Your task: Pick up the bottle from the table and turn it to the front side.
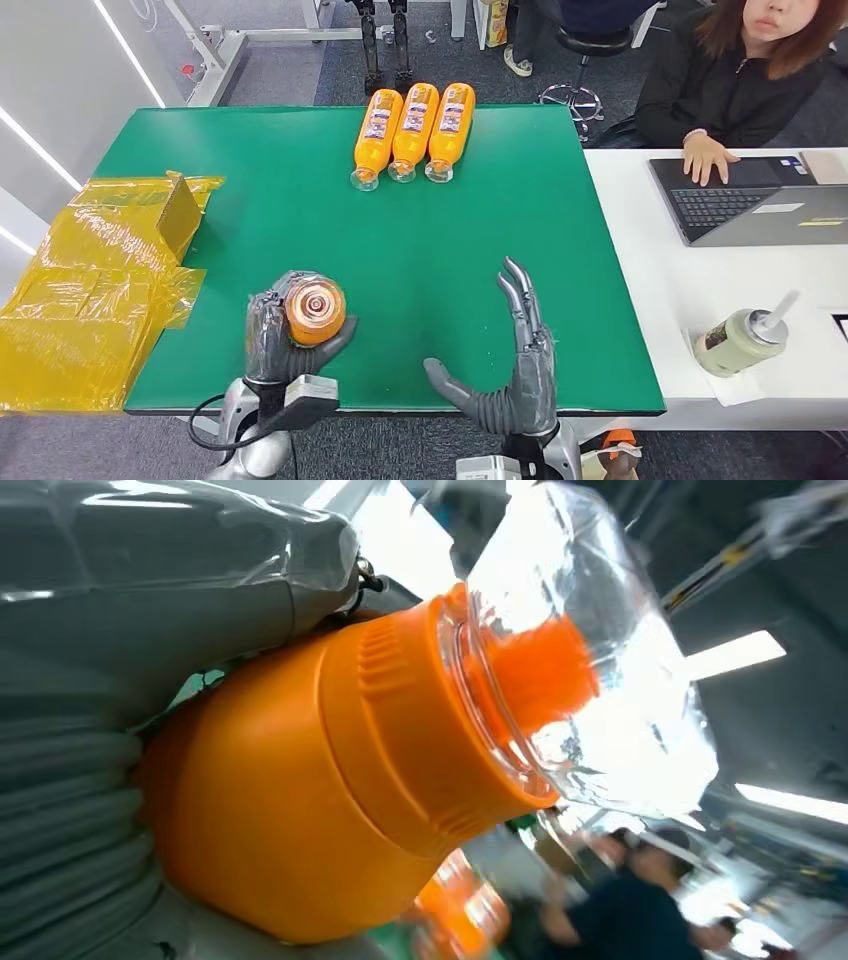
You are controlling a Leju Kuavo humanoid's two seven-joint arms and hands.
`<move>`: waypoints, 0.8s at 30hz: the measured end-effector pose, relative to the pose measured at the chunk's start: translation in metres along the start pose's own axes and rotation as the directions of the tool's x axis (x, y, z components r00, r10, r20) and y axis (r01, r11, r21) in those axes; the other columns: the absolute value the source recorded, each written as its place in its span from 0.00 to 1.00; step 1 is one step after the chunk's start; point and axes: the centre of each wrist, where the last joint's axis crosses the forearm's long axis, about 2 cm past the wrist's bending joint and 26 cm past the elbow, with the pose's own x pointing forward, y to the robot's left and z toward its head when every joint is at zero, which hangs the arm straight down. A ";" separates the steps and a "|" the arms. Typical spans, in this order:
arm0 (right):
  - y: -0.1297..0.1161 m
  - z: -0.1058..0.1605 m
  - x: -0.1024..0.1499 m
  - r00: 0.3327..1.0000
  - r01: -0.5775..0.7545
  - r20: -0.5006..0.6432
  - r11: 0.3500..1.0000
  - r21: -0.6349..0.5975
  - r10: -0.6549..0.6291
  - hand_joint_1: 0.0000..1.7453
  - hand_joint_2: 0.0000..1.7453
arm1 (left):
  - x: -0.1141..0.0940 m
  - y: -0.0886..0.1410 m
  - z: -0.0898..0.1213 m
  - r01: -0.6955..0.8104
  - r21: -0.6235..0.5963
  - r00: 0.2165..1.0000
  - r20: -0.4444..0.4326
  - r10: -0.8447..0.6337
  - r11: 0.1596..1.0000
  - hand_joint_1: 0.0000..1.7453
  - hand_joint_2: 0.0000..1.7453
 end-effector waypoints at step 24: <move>-0.007 0.013 -0.044 0.998 0.021 -0.058 0.999 0.045 -0.019 0.00 1.00 | -0.154 0.076 0.033 0.730 -0.427 0.614 0.067 -0.786 0.534 1.00 1.00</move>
